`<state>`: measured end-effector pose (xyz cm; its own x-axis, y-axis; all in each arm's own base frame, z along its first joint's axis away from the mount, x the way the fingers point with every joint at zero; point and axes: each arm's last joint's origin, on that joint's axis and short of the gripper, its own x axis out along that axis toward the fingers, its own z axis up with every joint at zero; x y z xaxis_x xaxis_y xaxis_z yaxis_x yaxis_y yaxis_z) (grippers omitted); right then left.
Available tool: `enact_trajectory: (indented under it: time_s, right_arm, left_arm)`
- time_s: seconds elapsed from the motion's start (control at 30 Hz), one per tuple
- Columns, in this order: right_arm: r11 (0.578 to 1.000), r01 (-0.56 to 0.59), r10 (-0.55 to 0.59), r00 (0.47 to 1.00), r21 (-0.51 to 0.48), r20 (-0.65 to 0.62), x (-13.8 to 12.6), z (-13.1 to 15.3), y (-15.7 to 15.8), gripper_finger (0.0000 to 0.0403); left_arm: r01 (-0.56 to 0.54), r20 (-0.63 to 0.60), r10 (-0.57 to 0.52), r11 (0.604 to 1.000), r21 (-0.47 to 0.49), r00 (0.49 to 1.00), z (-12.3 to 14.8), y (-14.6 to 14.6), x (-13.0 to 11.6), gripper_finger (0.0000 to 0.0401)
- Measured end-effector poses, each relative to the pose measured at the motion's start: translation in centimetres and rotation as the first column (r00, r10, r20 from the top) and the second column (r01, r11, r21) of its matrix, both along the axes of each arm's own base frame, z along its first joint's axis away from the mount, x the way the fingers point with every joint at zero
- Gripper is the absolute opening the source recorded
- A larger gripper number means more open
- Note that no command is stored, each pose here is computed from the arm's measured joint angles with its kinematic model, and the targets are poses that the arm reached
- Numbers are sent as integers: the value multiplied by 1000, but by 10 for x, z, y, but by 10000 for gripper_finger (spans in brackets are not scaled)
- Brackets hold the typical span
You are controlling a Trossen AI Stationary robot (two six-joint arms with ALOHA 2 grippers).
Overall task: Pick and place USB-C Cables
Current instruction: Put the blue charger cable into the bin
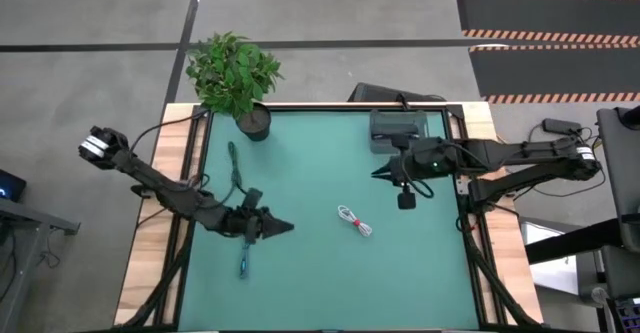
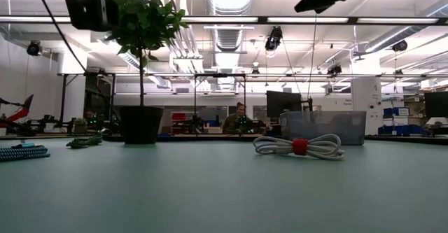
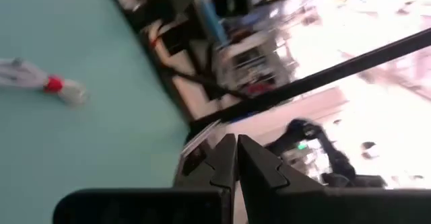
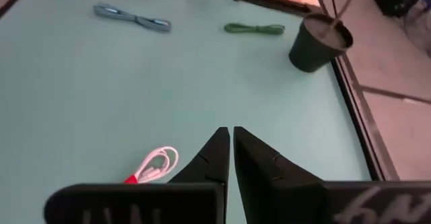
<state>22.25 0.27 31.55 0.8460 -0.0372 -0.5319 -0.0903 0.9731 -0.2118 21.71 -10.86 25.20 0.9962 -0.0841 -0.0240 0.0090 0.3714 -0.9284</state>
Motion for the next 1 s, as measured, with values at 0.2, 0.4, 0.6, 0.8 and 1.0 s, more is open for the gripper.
enact_trajectory:
  time_s: [0.2, 0.4, 0.6, 0.8, 1.0]
  right_arm:
    - [1000, -21, 21, 996, 2, 84, -2, -21, 5, 12]
    - [999, -42, 42, 993, 2, 110, -3, -39, 9, 12]
    - [996, -76, 83, 975, -38, 208, -1, -48, 13, 12]
    - [995, -84, 94, 972, -59, 216, -2, -54, 13, 12]
    - [993, -89, 102, 972, -72, 212, -3, -54, 13, 12]
  left_arm:
    - [30, -407, -27, 1000, 2, 913, 4, -23, 10, 0]
    - [16, -681, -67, 997, -81, 730, -3, -40, 5, 0]
    - [-39, -850, -141, 982, -186, 508, -24, -48, -6, 0]
    - [-78, -969, -126, 986, -145, 215, -36, -48, -15, 0]
    - [-84, -981, -91, 991, -107, 171, -43, -49, -13, 0]
